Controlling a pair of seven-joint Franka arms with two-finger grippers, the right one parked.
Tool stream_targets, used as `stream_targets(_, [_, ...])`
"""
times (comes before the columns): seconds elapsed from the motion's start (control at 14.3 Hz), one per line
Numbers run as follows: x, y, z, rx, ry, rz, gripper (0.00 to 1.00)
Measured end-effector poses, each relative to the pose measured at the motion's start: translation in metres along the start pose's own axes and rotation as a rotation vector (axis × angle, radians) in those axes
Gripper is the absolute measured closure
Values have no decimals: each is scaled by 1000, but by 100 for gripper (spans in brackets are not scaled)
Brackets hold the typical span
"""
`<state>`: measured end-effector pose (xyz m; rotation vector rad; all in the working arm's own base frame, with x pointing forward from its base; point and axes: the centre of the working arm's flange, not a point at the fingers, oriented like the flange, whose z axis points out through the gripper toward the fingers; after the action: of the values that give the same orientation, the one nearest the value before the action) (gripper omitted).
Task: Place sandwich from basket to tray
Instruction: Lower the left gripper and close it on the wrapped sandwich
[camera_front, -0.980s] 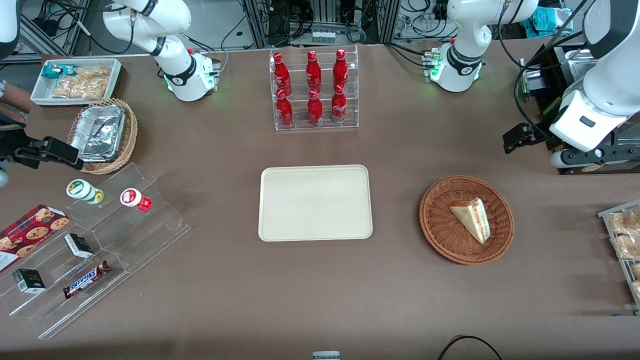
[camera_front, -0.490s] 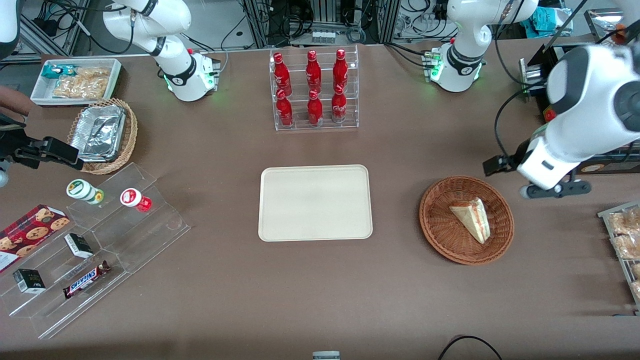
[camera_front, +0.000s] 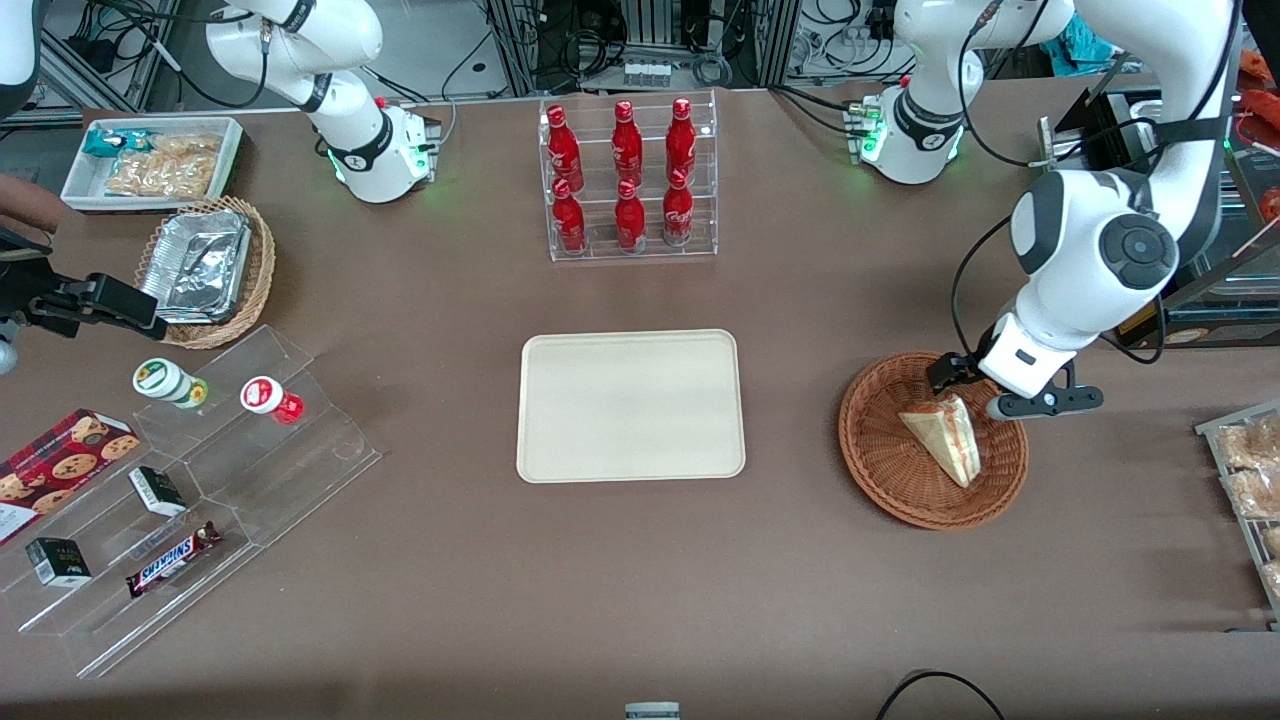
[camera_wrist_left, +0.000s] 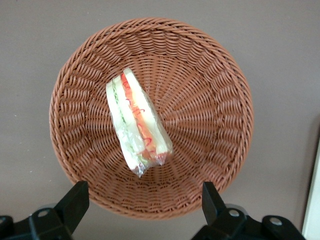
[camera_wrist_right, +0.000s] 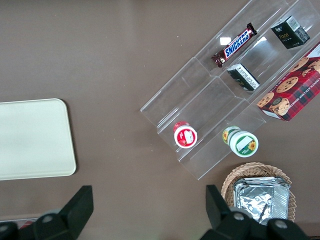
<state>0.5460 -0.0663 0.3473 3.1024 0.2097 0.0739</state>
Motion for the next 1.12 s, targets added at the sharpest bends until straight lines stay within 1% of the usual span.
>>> stream_targets(0.28, [2,-1,19,-11,21,-214,0])
stream_targets(0.49, [6,-6,31,-15,17,-369,0])
stream_targets(0.63, [12,-9,38,-15,9,-492,0])
stream_targets(0.7, [15,-9,43,-14,4,-532,0])
stream_targets(0.84, [20,-8,55,-12,-10,-564,0])
stream_targets(1.12, [24,-8,82,1,-48,-579,1])
